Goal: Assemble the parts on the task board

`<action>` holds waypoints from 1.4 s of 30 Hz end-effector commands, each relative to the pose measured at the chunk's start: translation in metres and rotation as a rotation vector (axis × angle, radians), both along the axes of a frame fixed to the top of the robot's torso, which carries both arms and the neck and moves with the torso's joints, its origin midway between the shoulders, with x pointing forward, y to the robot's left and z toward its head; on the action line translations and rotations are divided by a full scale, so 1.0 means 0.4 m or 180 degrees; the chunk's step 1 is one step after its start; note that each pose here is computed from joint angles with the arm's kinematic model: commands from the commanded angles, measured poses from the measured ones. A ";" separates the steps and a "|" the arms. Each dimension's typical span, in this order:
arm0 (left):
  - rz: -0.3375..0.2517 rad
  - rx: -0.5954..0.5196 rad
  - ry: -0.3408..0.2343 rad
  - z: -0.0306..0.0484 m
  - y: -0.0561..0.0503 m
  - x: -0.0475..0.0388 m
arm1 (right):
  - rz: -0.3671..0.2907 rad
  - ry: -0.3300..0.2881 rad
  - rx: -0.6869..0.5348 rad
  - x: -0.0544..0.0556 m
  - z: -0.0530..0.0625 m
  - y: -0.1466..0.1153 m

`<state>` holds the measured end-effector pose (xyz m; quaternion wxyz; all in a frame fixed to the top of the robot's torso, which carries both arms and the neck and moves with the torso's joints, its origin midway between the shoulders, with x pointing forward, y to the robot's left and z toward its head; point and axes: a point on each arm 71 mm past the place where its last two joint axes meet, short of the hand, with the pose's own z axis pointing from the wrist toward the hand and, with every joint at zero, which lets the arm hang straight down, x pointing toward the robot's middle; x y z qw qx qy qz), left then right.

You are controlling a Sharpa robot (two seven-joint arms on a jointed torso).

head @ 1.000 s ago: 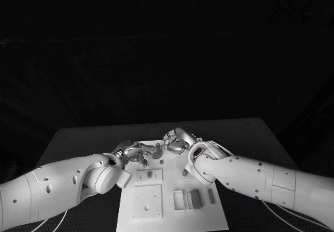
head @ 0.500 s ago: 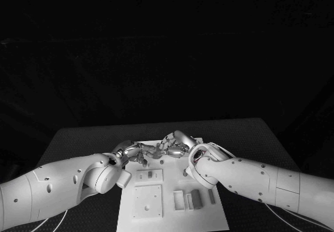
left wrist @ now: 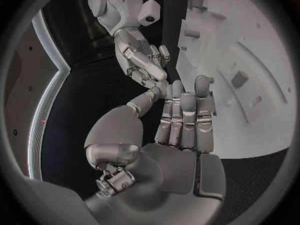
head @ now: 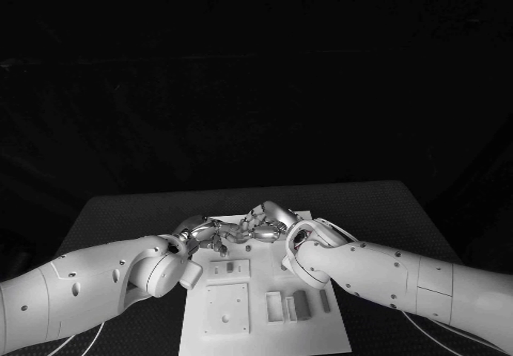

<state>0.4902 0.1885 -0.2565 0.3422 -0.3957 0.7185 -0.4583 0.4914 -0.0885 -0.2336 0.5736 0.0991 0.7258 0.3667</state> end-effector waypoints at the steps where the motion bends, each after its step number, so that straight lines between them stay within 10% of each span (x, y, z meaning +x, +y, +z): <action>1: -0.0081 -0.0029 0.0002 0.002 -0.011 -0.003 | 0.0024 -0.0018 -0.0032 -0.001 0.000 0.005; 42: -0.0051 0.0133 0.0007 -0.004 0.007 0.002 | -0.0033 -0.0025 -0.0028 0.007 -0.004 -0.020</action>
